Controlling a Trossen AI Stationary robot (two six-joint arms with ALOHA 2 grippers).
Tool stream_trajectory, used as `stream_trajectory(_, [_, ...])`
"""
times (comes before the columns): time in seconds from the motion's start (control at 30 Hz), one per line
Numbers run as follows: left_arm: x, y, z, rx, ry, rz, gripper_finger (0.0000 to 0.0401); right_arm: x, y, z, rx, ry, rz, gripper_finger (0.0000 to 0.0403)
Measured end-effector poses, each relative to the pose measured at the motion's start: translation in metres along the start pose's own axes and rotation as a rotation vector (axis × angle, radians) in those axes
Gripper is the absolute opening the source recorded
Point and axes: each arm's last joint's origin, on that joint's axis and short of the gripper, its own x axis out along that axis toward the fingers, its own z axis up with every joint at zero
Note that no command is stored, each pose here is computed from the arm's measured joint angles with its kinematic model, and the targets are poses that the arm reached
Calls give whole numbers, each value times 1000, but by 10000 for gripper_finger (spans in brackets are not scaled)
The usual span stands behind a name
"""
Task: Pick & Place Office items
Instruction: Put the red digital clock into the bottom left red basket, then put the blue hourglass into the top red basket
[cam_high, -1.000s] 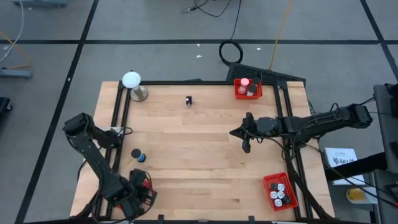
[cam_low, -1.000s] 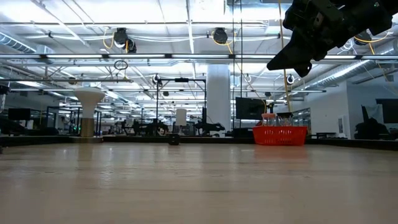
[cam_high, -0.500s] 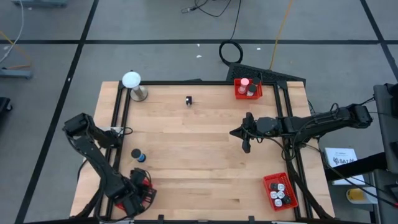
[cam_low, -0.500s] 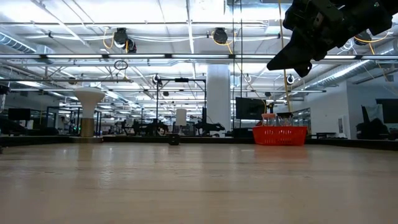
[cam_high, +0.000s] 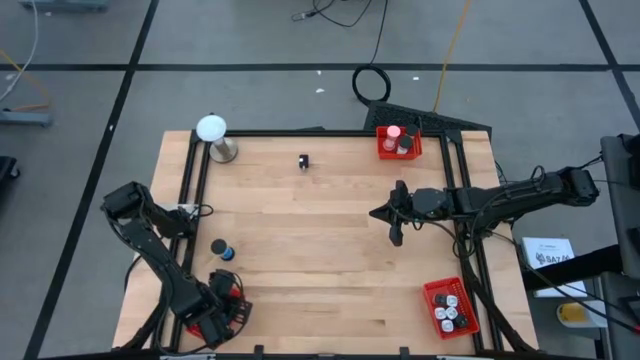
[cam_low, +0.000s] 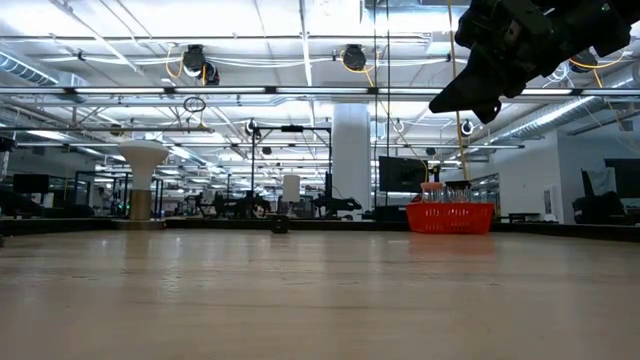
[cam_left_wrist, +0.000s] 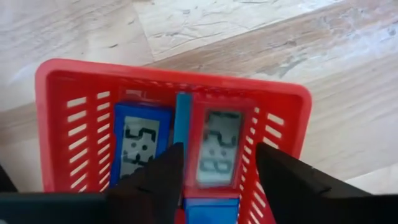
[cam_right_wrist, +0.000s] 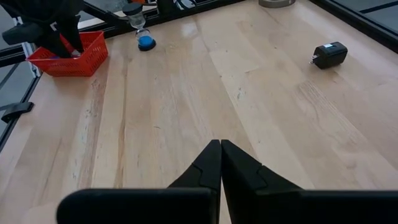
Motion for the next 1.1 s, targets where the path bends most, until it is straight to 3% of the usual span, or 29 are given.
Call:
stream_trajectory(0.2, [-2,1,0,27,27,13,237,0,0,1,-10,-7,2,1])
stream_trajectory(0.4, [-24,2,4,86,52,-29,229,0,0,1,-13,-7,2,1])
stream_trajectory(0.53, [-50,1,8,126,19,-150,198,0,0,1,-13,-7,1,1])
stream_trajectory(0.7, [-76,-2,24,70,-154,-382,141,0,-1,1,-11,-15,-25,2])
stream_trajectory(0.87, [-80,-14,58,-13,-238,-387,80,0,-3,2,-5,-38,-95,1])
stream_trajectory(1.0, [-80,-32,89,115,-413,-401,19,0,-5,2,26,-44,-112,1])
stream_trajectory(1.1, [-77,-45,114,222,-535,-410,7,1,-8,3,51,-46,-127,1])
